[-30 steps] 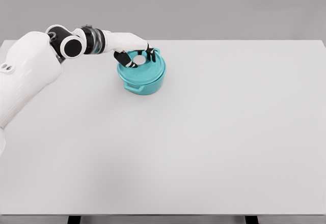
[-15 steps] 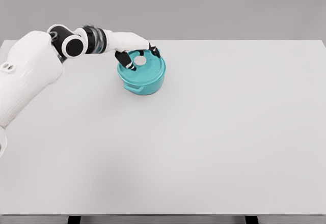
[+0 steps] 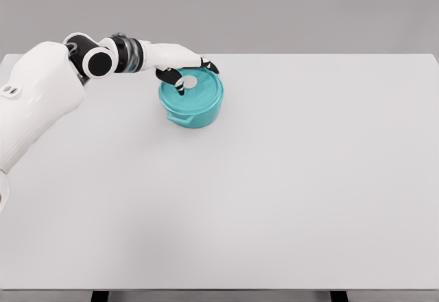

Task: Cover the pot with left arm

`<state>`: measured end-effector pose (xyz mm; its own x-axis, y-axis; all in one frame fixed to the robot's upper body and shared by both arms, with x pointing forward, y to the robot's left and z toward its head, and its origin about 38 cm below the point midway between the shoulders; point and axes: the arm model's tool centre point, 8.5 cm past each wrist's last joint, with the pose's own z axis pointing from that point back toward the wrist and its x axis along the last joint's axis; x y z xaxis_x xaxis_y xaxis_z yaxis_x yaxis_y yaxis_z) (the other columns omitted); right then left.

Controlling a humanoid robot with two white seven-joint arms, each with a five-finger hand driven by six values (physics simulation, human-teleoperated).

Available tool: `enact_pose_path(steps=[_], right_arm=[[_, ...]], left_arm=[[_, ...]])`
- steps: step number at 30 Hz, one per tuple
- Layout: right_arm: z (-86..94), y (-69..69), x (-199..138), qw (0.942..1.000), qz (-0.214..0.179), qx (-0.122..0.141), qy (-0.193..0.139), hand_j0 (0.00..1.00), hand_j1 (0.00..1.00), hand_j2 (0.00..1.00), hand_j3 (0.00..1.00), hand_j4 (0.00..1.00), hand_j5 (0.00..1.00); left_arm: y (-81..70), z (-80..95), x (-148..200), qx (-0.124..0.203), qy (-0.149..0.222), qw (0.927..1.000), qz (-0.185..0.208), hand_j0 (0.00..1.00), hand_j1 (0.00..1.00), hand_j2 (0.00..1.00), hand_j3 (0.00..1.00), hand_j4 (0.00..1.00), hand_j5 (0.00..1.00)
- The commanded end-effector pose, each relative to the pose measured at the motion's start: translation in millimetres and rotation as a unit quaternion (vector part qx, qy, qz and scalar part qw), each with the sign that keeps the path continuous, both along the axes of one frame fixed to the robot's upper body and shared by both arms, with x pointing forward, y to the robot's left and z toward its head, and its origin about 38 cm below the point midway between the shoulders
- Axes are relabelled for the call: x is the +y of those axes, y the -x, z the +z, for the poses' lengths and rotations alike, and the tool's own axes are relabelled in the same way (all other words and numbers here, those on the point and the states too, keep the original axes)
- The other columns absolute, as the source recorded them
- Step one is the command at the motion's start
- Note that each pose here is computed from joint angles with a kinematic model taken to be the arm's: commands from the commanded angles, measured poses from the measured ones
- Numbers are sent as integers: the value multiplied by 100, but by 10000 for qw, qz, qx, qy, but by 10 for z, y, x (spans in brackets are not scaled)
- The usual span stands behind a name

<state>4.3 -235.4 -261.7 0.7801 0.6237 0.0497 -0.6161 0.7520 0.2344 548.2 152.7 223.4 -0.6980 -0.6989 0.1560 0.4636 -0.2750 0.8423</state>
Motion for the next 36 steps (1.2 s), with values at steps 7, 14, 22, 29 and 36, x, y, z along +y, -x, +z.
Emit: enact_pose_path(steps=[7, 14, 22, 29, 36], right_arm=[[0, 0, -1, 10000, -1, 1, -1, 100, 100, 100, 100, 100, 100], [0, 0, -1, 10000, -1, 1, -1, 100, 100, 100, 100, 100, 100], [0, 0, -1, 10000, -1, 1, -1, 100, 100, 100, 100, 100, 100], [0, 0, -1, 10000, -1, 1, -1, 100, 100, 100, 100, 100, 100], [0, 0, -1, 10000, -1, 1, -1, 100, 100, 100, 100, 100, 100]], left_arm=[[6, 8, 14, -19, -25, 10000, -41, 100, 100, 100, 100, 100, 100], [1, 73, 31, 41, 181, 9998, -27, 100, 100, 100, 100, 100, 100], [-11, 99, 39, 22, 198, 9998, 2, 100, 100, 100, 100, 100, 100], [-12, 95, 2, 30, 205, 9998, 13, 100, 100, 100, 100, 100, 100], [-13, 91, -9, 30, 196, 9998, 14, 100, 100, 100, 100, 100, 100]])
